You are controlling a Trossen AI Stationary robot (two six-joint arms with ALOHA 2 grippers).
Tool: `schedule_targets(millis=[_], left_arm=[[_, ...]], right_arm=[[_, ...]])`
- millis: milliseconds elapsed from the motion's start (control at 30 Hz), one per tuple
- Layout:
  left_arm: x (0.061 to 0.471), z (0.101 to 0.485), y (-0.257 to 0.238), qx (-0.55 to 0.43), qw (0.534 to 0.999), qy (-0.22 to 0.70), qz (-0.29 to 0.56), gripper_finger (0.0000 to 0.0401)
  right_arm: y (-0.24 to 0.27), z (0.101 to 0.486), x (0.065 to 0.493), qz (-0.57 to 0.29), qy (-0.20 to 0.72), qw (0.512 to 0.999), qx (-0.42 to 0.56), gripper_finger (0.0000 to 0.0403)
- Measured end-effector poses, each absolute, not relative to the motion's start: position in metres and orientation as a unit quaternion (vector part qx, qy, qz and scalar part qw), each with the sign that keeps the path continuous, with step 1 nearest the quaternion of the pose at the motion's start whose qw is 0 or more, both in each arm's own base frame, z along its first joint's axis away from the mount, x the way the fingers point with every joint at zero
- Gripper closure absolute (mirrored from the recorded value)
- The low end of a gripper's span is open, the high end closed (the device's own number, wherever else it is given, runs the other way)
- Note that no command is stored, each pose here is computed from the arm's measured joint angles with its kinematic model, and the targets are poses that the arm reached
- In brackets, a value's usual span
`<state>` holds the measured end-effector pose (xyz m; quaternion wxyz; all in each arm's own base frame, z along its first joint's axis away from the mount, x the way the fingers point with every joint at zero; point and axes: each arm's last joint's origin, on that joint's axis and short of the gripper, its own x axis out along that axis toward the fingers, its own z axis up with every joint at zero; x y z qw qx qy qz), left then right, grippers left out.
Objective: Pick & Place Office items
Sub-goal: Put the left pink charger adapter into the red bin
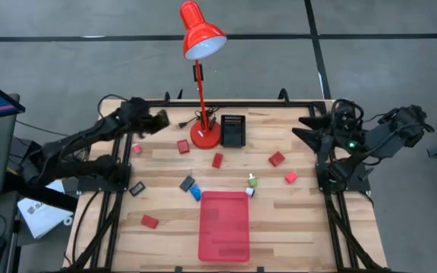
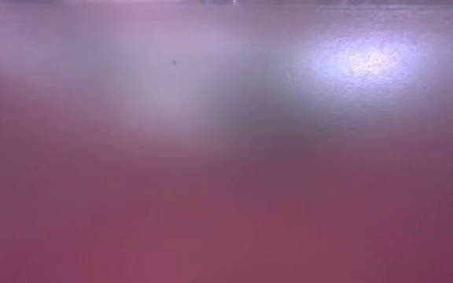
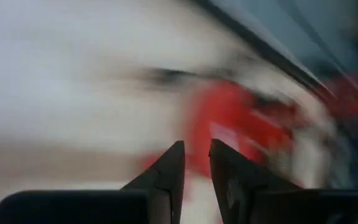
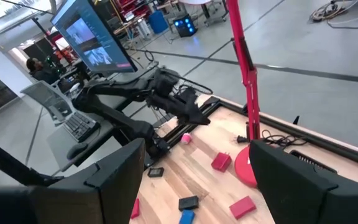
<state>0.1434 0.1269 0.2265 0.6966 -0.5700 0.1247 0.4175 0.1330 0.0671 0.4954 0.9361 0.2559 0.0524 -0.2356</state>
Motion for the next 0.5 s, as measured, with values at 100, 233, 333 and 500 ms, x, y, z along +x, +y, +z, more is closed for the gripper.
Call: schedule_targets(millis=[100, 233, 333, 500], left_arm=[[0.163, 0.242, 0.119, -0.494, 0.800, 0.107, 0.323, 0.0325], [0.184, 0.252, 0.109, -0.379, 0.881, 0.110, 0.259, 0.0322], [0.200, 0.259, 0.107, -0.312, 0.907, 0.157, 0.235, 0.0322], [0.228, 0.274, 0.119, -0.181, 0.899, 0.318, 0.242, 0.0322]], right_arm=[[0.064, 0.497, 0.129, -0.234, 0.049, 0.936, 0.258, 0.0121], [0.065, 0.497, 0.130, -0.235, 0.049, 0.936, 0.259, 0.0121], [0.065, 0.497, 0.130, -0.234, 0.049, 0.935, 0.263, 0.0121], [0.065, 0.496, 0.130, -0.232, 0.049, 0.933, 0.271, 0.0121]])
